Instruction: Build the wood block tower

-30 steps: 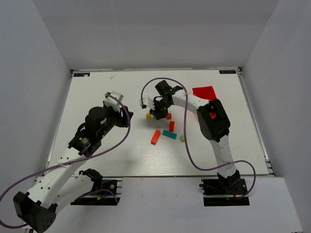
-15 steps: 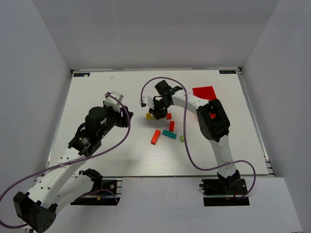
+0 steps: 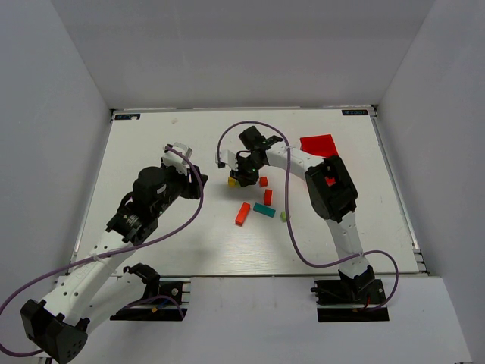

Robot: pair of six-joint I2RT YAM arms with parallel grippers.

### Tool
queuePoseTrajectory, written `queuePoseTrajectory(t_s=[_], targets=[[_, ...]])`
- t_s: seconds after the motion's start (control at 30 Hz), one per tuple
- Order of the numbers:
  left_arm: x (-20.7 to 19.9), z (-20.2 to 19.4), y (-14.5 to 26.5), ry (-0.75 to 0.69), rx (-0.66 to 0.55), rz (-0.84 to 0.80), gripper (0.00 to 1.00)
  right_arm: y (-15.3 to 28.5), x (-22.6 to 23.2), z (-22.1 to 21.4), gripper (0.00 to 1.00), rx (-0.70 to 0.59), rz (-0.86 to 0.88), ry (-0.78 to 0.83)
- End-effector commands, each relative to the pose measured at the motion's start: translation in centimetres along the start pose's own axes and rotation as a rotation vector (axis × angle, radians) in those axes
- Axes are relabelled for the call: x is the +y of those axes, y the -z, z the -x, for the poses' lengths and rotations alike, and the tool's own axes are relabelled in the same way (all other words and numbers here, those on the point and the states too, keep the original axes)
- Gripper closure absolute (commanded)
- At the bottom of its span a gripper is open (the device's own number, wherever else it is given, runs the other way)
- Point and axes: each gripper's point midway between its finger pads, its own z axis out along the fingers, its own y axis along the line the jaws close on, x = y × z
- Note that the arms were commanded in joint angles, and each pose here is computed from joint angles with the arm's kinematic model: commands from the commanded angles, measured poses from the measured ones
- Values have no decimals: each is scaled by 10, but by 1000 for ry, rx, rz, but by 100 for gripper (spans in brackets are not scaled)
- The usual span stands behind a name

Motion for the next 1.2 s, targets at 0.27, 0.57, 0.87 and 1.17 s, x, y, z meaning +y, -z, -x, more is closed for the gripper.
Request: queuePoseTrajectory(t_s=[0.27, 0.57, 0.87, 1.17], targets=[[0, -1, 4, -3, -2, -6, 32, -4, -8, 10, 100, -20, -23, 18], [0, -1, 4, -3, -2, -6, 32, -3, -10, 10, 100, -22, -24, 27], [0, -1, 4, -3, -2, -6, 32, -4, -11, 11, 100, -24, -27, 36], [0, -1, 4, -3, -2, -6, 32, -6, -10, 11, 100, -23, -23, 42]])
